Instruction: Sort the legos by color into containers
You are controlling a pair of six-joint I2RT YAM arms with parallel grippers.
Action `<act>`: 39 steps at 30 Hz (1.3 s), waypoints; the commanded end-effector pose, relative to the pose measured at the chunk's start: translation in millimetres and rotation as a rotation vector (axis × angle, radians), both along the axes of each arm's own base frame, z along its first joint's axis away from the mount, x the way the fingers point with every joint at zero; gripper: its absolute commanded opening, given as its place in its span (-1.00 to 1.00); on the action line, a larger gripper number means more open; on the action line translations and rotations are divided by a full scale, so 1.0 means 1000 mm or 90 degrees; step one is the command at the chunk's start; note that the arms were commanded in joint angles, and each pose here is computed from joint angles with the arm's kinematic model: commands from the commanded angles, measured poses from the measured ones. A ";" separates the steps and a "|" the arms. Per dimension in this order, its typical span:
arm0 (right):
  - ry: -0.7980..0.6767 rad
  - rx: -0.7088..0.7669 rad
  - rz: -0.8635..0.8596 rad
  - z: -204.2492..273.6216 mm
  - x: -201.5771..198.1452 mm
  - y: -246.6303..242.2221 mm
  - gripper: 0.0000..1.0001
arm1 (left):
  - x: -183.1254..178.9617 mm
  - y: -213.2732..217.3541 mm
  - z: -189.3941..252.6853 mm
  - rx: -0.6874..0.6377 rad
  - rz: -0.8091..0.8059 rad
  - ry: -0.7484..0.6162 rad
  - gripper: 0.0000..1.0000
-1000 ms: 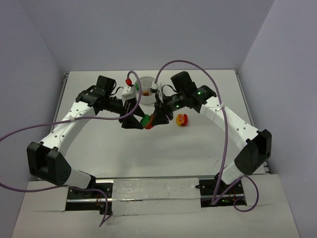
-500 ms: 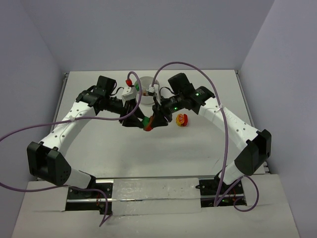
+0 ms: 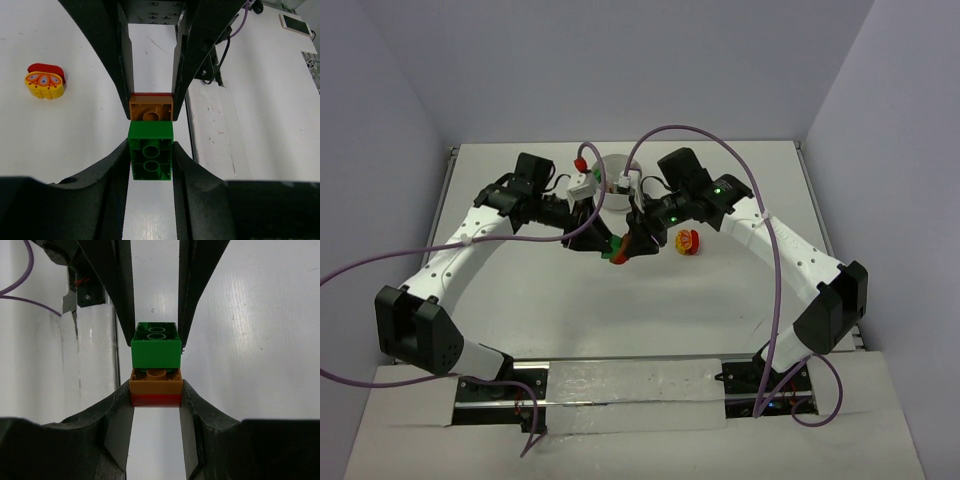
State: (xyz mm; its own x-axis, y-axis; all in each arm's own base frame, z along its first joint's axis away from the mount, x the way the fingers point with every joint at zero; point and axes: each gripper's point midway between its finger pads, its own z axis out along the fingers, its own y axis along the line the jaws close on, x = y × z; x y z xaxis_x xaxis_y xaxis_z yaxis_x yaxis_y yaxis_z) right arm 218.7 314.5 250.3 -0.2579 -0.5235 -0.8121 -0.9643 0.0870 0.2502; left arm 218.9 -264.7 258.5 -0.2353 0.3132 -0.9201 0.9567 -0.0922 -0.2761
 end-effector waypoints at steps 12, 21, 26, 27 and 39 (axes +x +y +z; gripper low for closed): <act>-0.069 -0.019 -0.113 0.004 0.036 -0.051 -1.00 | 0.114 0.059 0.035 -0.070 0.200 -0.102 -1.00; -0.060 0.012 -0.216 0.017 0.069 -0.080 -1.00 | 0.232 0.050 0.030 -0.175 0.299 -0.217 -0.95; -0.045 0.017 -0.243 0.016 0.076 -0.087 -1.00 | 0.268 0.042 0.020 -0.244 0.294 -0.217 -0.95; -0.044 0.018 -0.245 0.017 0.077 -0.087 -1.00 | 0.272 0.042 0.020 -0.255 0.294 -0.225 -0.95; -0.023 0.012 -0.248 0.013 0.086 -0.088 -1.00 | 0.308 0.042 -0.030 -0.281 0.309 -0.216 -0.81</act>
